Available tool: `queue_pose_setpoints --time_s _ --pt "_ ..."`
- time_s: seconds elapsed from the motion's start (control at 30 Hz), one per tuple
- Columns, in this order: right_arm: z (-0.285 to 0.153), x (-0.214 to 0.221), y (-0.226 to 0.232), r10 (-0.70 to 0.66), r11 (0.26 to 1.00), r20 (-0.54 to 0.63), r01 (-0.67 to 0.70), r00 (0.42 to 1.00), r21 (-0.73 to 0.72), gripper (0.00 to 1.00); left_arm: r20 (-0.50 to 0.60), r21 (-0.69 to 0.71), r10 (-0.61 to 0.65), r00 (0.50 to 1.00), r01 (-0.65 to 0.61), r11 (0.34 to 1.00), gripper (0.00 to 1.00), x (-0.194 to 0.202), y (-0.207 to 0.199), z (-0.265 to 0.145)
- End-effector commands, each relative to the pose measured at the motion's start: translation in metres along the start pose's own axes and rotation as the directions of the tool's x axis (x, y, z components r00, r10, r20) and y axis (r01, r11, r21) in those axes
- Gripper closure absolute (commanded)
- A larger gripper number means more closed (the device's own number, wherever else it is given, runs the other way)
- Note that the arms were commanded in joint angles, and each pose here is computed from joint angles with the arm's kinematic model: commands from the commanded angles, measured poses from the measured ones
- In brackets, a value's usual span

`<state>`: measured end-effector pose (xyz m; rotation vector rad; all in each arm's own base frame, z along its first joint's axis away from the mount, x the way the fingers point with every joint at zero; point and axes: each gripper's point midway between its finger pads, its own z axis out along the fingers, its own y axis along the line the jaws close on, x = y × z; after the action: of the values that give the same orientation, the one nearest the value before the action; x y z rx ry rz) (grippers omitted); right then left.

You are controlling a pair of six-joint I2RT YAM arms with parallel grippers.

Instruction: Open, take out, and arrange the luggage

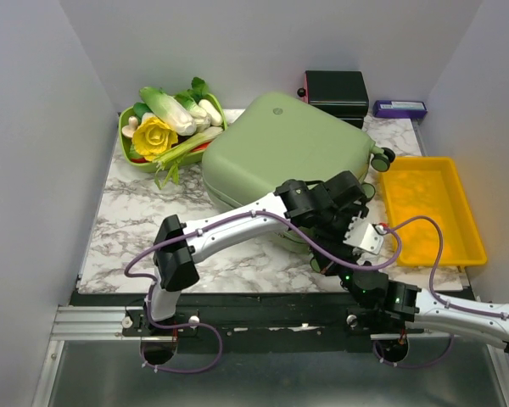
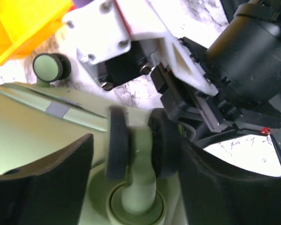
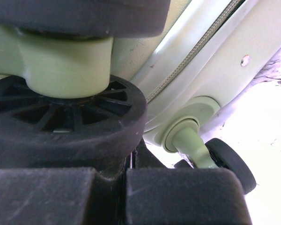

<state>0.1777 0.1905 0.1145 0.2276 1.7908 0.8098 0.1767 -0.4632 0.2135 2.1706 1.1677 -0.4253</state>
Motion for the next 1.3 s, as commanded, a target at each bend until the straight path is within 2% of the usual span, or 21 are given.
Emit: queue_pose_setpoints --time_s 0.0,0.13,0.17,0.2,0.23,0.27,0.3,0.33,0.37,0.4,0.43,0.47,0.63,0.77,1.0,1.2,1.27 --pt "-0.001 0.008 -0.033 -0.087 0.991 -0.01 0.087 0.996 0.101 0.99 -0.079 -0.082 -0.056 0.995 0.049 0.995 0.35 0.014 0.018 0.016" --pt "0.0 0.007 -0.034 -0.088 0.99 -0.005 0.088 0.996 0.107 0.99 -0.145 -0.141 -0.112 0.983 0.092 0.986 0.69 0.027 0.022 0.02" --pt "0.0 0.007 -0.034 -0.09 0.99 -0.005 0.091 0.996 0.109 0.99 -0.147 -0.146 -0.127 0.981 0.105 0.984 0.93 0.028 0.021 0.02" --pt "0.0 0.006 -0.034 -0.09 0.99 -0.001 0.089 0.996 0.112 0.99 -0.135 -0.156 -0.167 0.977 0.145 0.977 1.0 0.027 0.019 0.019" --pt "0.0 0.005 -0.036 -0.088 0.989 0.006 0.087 0.996 0.122 0.99 -0.087 -0.2 -0.181 0.98 0.161 0.967 1.0 0.017 0.027 0.01" --pt "0.0 0.005 -0.037 -0.092 0.988 0.006 0.091 0.996 0.129 0.99 -0.115 -0.248 -0.217 0.969 0.184 0.951 1.0 0.031 0.026 0.011" --pt "0.0 0.003 -0.038 -0.092 0.987 0.011 0.089 0.996 0.137 0.99 -0.083 -0.288 -0.264 0.961 0.23 0.93 1.0 0.03 0.027 0.008" --pt "-0.001 0.001 -0.04 -0.083 0.986 0.022 0.079 0.996 0.15 0.99 0.007 -0.365 -0.255 0.967 0.24 0.9 1.0 0.015 0.042 -0.012" --pt "-0.001 -0.001 -0.042 -0.087 0.984 0.031 0.081 0.996 0.159 0.99 -0.022 -0.383 -0.28 0.96 0.251 0.889 1.0 0.034 0.03 -0.007" --pt "-0.001 -0.002 -0.043 -0.091 0.983 0.037 0.083 0.995 0.165 0.99 0.007 -0.402 -0.283 0.959 0.262 0.877 1.0 0.034 0.03 -0.012" --pt "-0.001 -0.005 -0.044 -0.095 0.981 0.048 0.085 0.994 0.172 0.99 0.091 -0.45 -0.281 0.955 0.291 0.844 1.0 0.022 0.037 -0.032" --pt "-0.001 -0.007 -0.044 -0.101 0.98 0.053 0.09 0.994 0.175 0.99 0.078 -0.442 -0.297 0.952 0.3 0.845 1.0 0.034 0.025 -0.029" --pt "0.003 -0.024 -0.049 -0.159 0.964 0.072 0.14 0.985 0.225 0.99 0.159 -0.448 -0.31 0.937 0.348 0.823 1.0 0.034 0.007 -0.054" --pt "0.007 -0.029 -0.058 -0.187 0.942 0.044 0.166 0.981 0.29 0.99 0.145 -0.436 -0.353 0.924 0.38 0.816 1.0 0.049 -0.011 -0.056" --pt "0.009 -0.057 -0.073 -0.228 0.906 0.087 0.179 0.97 0.383 0.99 0.172 -0.436 -0.404 0.898 0.437 0.787 1.0 0.064 -0.037 -0.077" --pt "0.018 -0.085 -0.081 -0.289 0.88 0.109 0.219 0.951 0.421 0.99 0.247 -0.345 -0.442 0.862 0.504 0.792 1.0 0.061 -0.068 -0.084" --pt "0.022 -0.088 -0.087 -0.301 0.867 0.101 0.228 0.948 0.444 0.99 0.275 -0.341 -0.465 0.842 0.537 0.772 1.0 0.062 -0.073 -0.087"
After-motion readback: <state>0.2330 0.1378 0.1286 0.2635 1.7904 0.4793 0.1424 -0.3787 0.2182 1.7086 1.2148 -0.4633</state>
